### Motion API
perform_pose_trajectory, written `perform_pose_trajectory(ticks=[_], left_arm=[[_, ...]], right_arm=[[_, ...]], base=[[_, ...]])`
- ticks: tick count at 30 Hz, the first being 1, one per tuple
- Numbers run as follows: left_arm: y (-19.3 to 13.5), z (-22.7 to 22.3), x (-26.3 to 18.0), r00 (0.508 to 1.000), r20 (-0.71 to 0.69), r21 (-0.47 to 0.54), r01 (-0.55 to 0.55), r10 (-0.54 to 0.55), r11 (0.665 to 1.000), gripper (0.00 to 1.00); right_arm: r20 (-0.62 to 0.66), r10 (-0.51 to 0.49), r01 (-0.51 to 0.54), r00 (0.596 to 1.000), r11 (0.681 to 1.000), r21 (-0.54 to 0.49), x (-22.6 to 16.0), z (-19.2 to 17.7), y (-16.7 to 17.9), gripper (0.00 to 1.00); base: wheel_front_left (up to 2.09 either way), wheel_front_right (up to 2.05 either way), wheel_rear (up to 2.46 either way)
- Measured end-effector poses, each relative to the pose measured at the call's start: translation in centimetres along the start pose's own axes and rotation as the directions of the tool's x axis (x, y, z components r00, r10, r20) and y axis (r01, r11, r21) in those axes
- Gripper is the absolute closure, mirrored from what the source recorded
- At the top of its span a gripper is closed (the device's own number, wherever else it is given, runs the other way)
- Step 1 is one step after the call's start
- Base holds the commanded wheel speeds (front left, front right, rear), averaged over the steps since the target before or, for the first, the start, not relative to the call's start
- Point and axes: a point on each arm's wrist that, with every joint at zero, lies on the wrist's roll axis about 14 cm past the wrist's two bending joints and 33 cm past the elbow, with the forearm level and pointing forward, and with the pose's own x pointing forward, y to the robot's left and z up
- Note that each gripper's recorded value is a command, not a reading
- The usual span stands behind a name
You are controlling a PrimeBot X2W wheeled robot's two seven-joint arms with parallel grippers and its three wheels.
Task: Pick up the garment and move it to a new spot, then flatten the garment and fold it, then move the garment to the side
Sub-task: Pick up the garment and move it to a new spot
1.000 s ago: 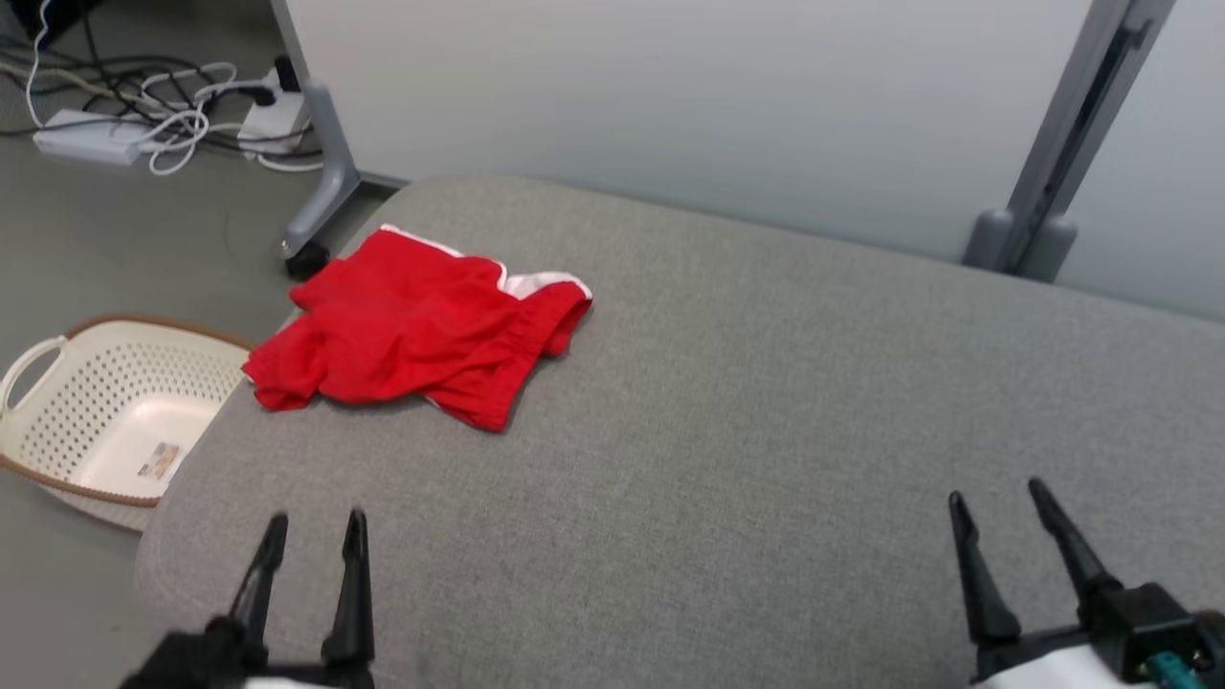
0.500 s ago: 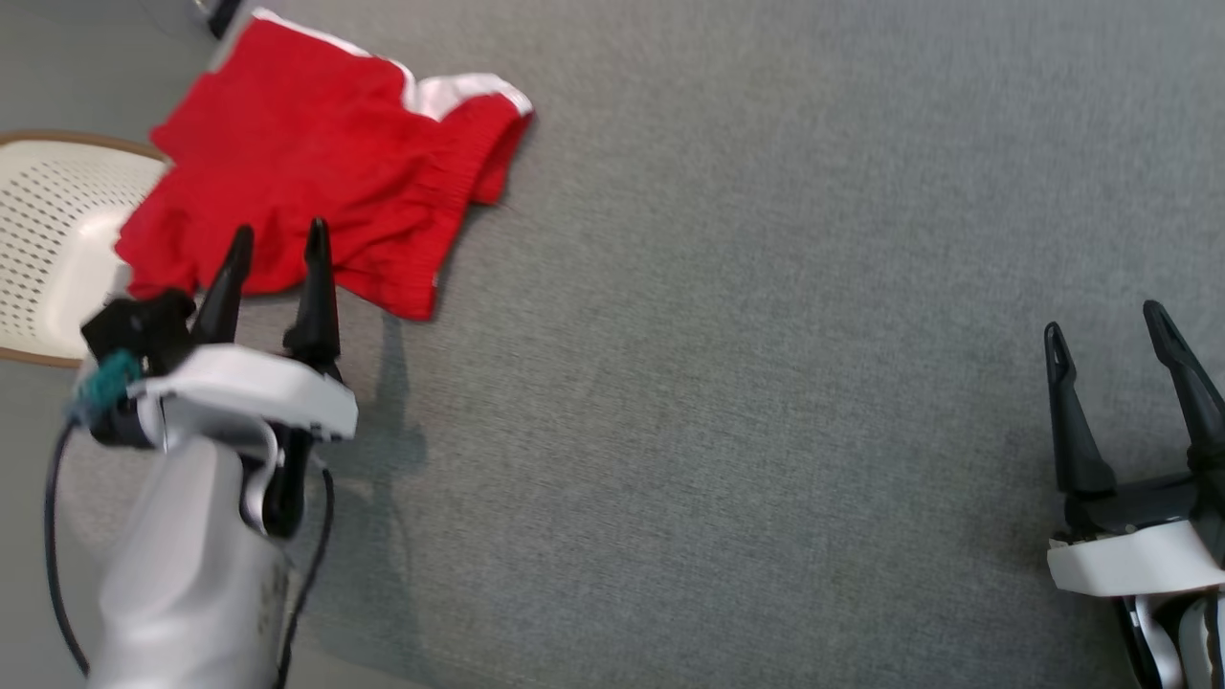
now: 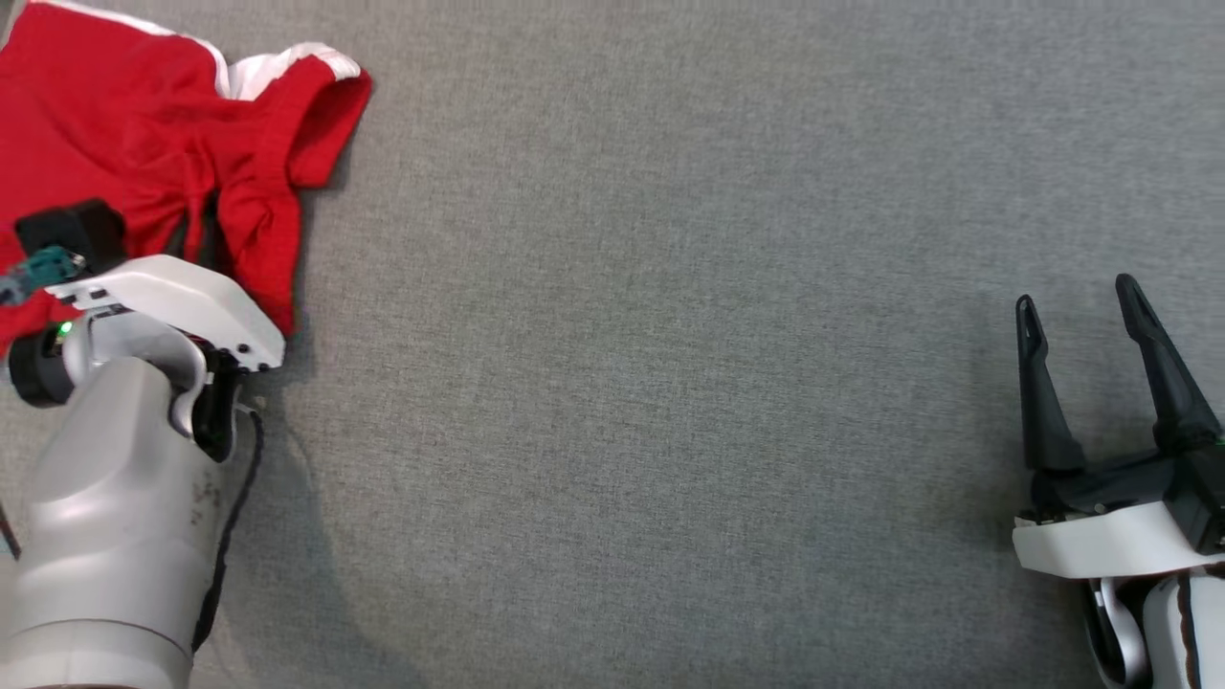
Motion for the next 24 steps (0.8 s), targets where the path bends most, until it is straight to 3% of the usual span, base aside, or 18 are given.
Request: perform_pose_trajectory(ticks=[3, 6, 10, 12, 14, 18, 20, 22, 23, 24], left_arm=[[-2.9, 1.3, -0.6, 0.995, 0.053, 0.035, 0.084, -0.086, 0.996, 1.00], [-8.4, 3.9, -2.2, 0.959, 0.155, 0.054, 0.231, -0.237, 0.971, 1.00], [-14.1, 8.5, -5.8, 0.860, 0.289, 0.127, 0.402, -0.421, 0.907, 1.00], [-17.6, 10.6, -8.2, 0.785, 0.335, 0.161, 0.498, -0.522, 0.852, 1.00], [-21.8, 12.8, -11.0, 0.683, 0.376, 0.192, 0.604, -0.626, 0.774, 1.00], [-29.6, 14.1, -18.0, 0.463, 0.391, 0.197, 0.802, -0.795, 0.564, 1.00], [-32.7, 13.8, -21.8, 0.348, 0.381, 0.135, 0.896, -0.857, 0.424, 1.00], [-35.0, 13.5, -25.0, 0.252, 0.382, 0.010, 0.961, -0.889, 0.277, 1.00], [-35.8, 13.0, -25.9, 0.222, 0.366, -0.038, 0.974, -0.904, 0.224, 1.00], [-36.3, 12.4, -26.1, 0.213, 0.352, -0.075, 0.977, -0.911, 0.199, 1.00]], right_arm=[[0.015, -0.020, 0.019, 1.000, 1.000, 0.015, -0.6, 1.0, 0.0, 0.00], [0.036, -0.031, 0.030, 0.999, 0.999, 0.040, -1.4, 2.4, 0.4, 0.00], [0.083, -0.047, 0.040, 0.995, 0.996, 0.075, -2.8, 4.9, 1.1, 0.00], [0.109, -0.063, 0.055, 0.992, 0.995, 0.080, -3.6, 6.1, 0.8, 0.00], [0.126, -0.097, 0.087, 0.987, 0.993, 0.081, -4.6, 7.0, -0.1, 0.00], [0.154, -0.187, 0.172, 0.970, 0.980, 0.104, -6.9, 8.4, -2.6, 0.00], [0.165, -0.236, 0.219, 0.958, 0.969, 0.111, -8.1, 8.9, -4.0, 0.00], [0.171, -0.286, 0.269, 0.943, 0.956, 0.116, -9.3, 9.2, -5.5, 0.00], [0.173, -0.310, 0.292, 0.935, 0.949, 0.121, -10.0, 9.3, -6.2, 0.00], [0.173, -0.332, 0.313, 0.927, 0.941, 0.125, -10.5, 9.4, -6.8, 0.00]], base=[[0.00, 0.00, 0.00], [0.00, 0.00, 0.00], [0.00, 0.00, 0.00], [0.00, 0.00, 0.00], [0.00, 0.00, 0.00], [0.00, 0.00, 0.00], [0.00, 0.00, 0.00], [0.00, 0.00, 0.00], [0.00, 0.00, 0.00], [0.00, 0.00, 0.00]])
